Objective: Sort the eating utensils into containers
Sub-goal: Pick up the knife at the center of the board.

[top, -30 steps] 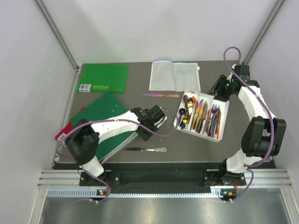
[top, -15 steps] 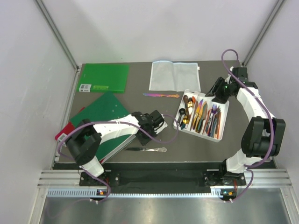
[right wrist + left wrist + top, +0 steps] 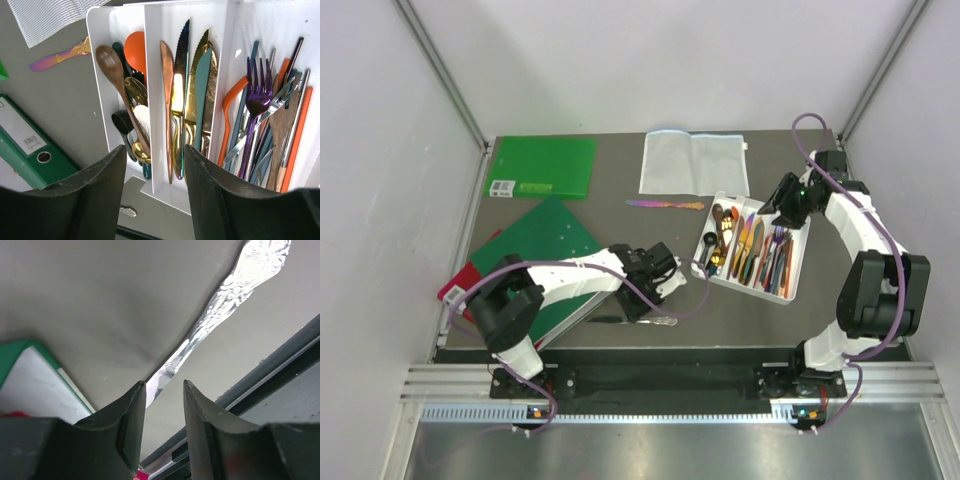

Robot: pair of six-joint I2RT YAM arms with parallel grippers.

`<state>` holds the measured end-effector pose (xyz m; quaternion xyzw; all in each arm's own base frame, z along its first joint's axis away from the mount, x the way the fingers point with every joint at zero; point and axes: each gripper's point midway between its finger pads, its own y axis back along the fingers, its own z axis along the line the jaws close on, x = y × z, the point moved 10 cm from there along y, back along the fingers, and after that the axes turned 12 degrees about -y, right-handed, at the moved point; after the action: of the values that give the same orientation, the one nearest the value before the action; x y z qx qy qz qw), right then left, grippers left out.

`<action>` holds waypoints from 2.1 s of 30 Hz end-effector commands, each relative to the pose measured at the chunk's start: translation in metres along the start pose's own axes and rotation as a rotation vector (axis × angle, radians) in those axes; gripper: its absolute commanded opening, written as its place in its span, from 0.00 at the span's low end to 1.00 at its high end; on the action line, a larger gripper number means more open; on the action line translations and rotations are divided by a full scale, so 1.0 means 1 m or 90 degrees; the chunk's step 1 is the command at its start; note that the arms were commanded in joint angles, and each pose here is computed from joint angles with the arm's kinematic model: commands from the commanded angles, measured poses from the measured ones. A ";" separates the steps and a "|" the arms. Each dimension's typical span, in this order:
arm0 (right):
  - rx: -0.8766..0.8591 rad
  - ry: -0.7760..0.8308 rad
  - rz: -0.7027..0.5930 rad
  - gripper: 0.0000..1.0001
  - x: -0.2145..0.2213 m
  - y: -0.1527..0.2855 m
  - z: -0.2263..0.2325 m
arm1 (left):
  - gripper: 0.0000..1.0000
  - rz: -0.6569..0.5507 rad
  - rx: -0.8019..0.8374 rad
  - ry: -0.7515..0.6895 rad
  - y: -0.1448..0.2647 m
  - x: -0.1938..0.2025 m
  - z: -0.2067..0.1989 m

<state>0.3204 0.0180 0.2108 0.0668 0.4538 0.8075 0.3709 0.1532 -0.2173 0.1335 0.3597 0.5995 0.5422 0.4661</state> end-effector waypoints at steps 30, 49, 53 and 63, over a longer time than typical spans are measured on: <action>-0.030 0.009 -0.023 0.50 0.001 0.008 0.009 | 0.03 -0.002 0.058 -0.102 -0.054 -0.074 0.001; -0.012 0.017 -0.045 0.50 -0.001 0.018 0.009 | 0.00 -0.128 -0.123 0.037 -0.027 -0.112 0.035; -0.015 0.016 -0.047 0.50 -0.002 0.017 0.009 | 0.00 -0.141 -0.171 0.072 -0.013 -0.105 0.053; -0.012 0.015 -0.045 0.50 -0.003 0.016 0.009 | 0.00 -0.129 -0.192 0.102 -0.002 -0.091 0.075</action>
<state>0.3148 0.0171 0.2098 0.0725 0.4615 0.7998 0.3769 0.2507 -0.2750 0.1265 0.2197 0.5822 0.6130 0.4868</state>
